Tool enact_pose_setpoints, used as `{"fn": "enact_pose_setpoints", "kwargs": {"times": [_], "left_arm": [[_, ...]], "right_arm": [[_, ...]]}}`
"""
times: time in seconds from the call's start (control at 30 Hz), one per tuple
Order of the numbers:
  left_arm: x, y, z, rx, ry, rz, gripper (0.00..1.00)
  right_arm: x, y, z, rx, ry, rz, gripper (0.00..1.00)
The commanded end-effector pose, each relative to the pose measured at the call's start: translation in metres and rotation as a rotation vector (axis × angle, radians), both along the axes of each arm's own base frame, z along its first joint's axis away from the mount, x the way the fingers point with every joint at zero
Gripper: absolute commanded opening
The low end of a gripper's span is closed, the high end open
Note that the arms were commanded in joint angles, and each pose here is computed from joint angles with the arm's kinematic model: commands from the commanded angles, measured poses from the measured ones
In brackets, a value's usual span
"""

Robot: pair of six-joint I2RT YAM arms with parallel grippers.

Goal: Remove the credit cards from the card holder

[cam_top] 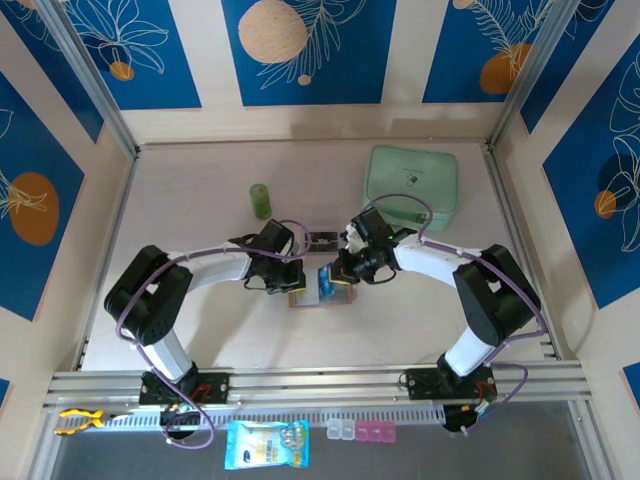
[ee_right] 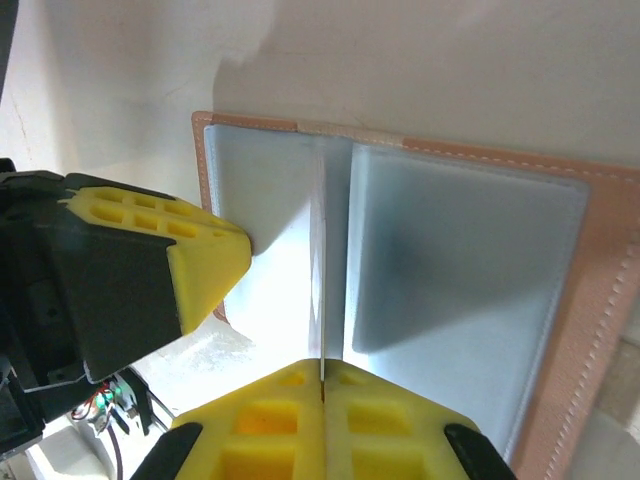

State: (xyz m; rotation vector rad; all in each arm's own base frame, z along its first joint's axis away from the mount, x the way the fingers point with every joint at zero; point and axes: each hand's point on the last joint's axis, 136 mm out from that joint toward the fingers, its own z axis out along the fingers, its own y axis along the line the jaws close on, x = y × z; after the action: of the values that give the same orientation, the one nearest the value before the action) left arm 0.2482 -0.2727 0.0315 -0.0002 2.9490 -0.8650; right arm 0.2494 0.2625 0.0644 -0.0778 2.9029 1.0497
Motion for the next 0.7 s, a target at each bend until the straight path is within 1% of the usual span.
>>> {"fn": "enact_pose_setpoints", "kwargs": {"times": [0.0,0.1,0.2,0.4,0.53,0.67], "left_arm": [[0.000,0.000,0.008,-0.011,-0.021,0.007,0.01],[0.002,0.000,0.013,-0.016,-0.035,0.009,0.02],[0.004,0.001,0.018,-0.021,-0.052,0.015,0.02],[0.007,0.005,0.024,-0.033,-0.069,0.021,0.02],[0.008,0.011,0.025,-0.029,-0.073,0.029,0.03],[0.011,0.017,0.029,-0.034,-0.092,0.052,0.03]], "right_arm": [[0.000,-0.007,0.014,-0.019,-0.035,0.026,0.05],[0.002,-0.009,0.021,-0.023,-0.057,0.047,0.04],[0.003,-0.010,0.028,-0.030,-0.094,0.105,0.02],[0.005,-0.011,0.038,-0.063,-0.197,0.296,0.01],[0.008,-0.010,0.049,-0.081,-0.333,0.475,0.00],[0.008,-0.009,0.051,-0.114,-0.493,0.704,0.00]]}}
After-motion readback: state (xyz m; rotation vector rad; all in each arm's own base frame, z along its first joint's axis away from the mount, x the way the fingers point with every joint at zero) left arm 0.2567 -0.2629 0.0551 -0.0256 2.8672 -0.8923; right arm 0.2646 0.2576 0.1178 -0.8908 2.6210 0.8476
